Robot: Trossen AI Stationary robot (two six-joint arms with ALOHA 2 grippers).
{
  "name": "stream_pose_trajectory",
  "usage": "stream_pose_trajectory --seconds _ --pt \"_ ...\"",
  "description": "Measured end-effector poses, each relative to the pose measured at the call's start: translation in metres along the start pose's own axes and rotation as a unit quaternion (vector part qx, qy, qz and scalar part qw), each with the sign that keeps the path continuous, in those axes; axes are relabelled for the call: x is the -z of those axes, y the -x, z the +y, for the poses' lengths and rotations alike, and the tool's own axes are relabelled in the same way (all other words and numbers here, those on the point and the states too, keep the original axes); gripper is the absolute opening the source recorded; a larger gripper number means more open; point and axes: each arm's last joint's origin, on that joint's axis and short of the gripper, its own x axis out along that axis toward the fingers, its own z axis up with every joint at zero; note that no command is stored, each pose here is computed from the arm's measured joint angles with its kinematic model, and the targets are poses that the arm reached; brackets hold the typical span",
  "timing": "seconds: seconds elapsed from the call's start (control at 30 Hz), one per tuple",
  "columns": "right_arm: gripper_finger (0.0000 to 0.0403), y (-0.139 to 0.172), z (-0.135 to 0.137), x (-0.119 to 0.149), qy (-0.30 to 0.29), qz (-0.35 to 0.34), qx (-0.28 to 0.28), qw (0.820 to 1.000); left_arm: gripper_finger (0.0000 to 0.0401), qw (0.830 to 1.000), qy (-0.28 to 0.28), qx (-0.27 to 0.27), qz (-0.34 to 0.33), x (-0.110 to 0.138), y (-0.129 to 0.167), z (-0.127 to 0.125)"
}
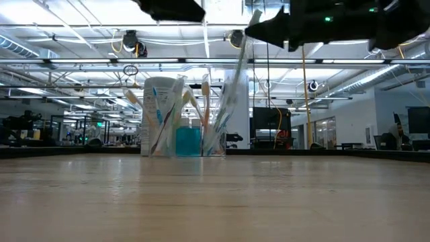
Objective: Pick & Place toothbrushing station
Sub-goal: Put the green toothbrush into the transparent organizer
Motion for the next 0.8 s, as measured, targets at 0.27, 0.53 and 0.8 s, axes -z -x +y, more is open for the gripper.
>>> stream_pose_trajectory --seconds 0.27,0.53,0.8 --pt "0.0006 -0.047 -0.040 -0.002 0.009 0.000 0.024 1.000 0.0164 0.994 0.012 -0.105 -0.040 -0.021 0.041 0.029" --pt "0.0006 -0.079 -0.071 0.034 0.006 0.069 0.077 0.995 0.0161 0.994 0.024 -0.107 -0.019 -0.017 0.042 0.030" --pt "0.0006 -0.089 -0.083 0.080 -0.095 0.130 0.107 0.981 0.0161 0.994 0.025 -0.110 -0.013 -0.015 0.039 0.031"
